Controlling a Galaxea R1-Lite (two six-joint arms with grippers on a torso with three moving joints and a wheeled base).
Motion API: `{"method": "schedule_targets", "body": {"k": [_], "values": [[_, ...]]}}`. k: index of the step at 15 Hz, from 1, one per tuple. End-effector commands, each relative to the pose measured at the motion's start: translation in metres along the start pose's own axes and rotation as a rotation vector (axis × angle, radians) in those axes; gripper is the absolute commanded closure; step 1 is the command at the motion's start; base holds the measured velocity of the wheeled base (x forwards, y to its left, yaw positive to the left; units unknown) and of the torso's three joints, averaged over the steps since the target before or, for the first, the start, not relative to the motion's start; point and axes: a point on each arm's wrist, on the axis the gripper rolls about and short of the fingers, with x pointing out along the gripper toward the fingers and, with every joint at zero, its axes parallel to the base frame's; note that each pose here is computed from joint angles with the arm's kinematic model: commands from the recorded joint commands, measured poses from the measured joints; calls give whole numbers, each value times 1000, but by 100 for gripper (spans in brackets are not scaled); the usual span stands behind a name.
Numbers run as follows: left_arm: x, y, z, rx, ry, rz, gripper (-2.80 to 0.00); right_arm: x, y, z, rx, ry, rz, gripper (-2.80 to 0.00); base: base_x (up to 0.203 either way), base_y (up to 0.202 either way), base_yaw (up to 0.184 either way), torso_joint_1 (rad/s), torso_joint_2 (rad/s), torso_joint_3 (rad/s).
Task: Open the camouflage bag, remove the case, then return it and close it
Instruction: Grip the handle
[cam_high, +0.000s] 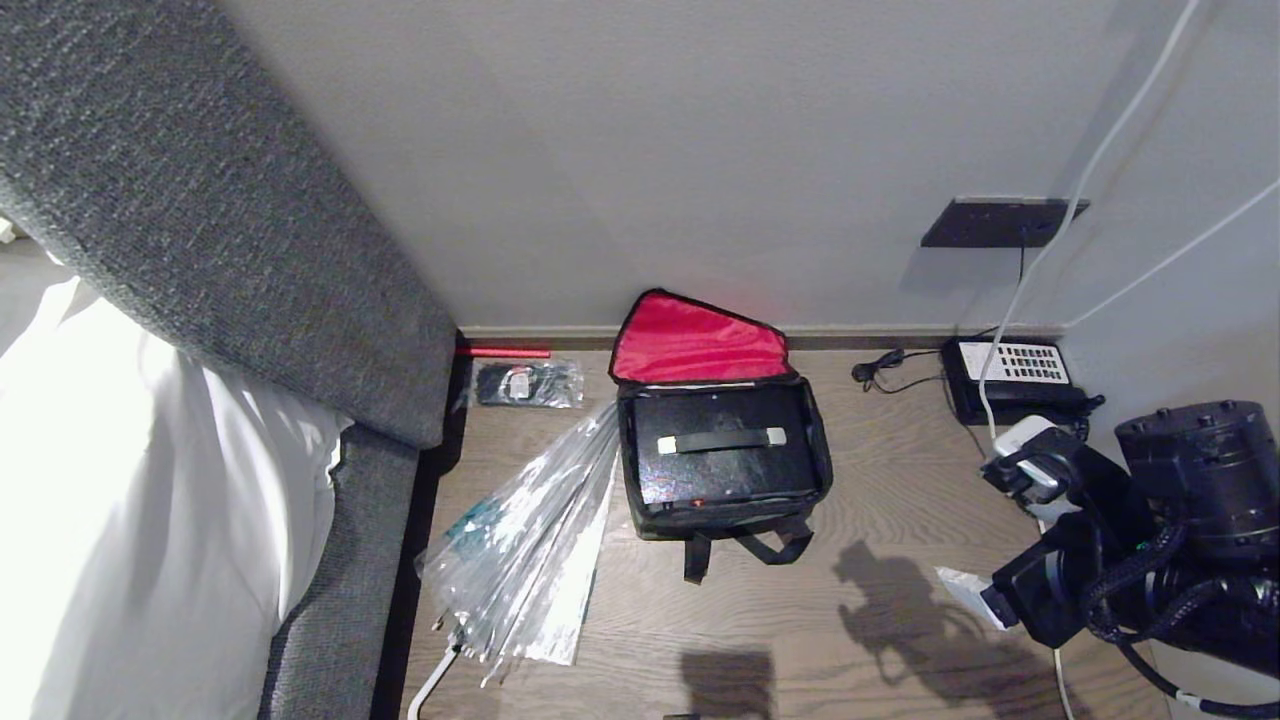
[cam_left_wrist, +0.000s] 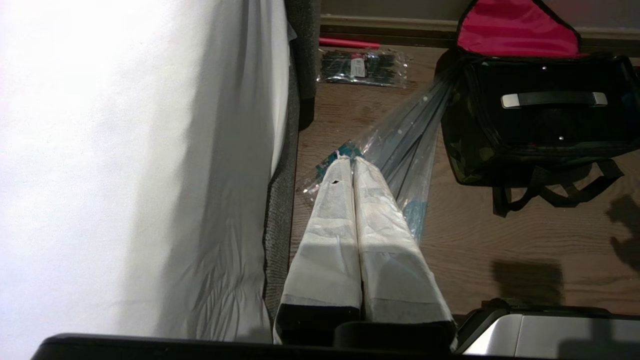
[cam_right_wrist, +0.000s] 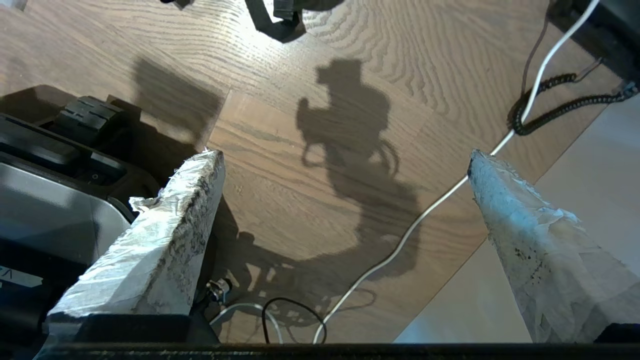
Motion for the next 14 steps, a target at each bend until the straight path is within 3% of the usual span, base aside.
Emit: {"method": "schedule_targets", "body": {"k": [1, 8, 14], "values": [[0, 0, 0, -1, -1, 1, 0, 0, 0, 2, -5, -5, 0, -280, 0, 0, 0, 0, 0, 0], [0, 0, 0, 2, 0, 0, 0, 1, 3, 1, -16, -1, 9, -280, 0, 0, 0, 0, 0, -12], [0, 0, 0, -1, 2, 0, 0, 2, 5, 2, -23, 0, 18, -280, 0, 0, 0, 3, 3, -176]]}}
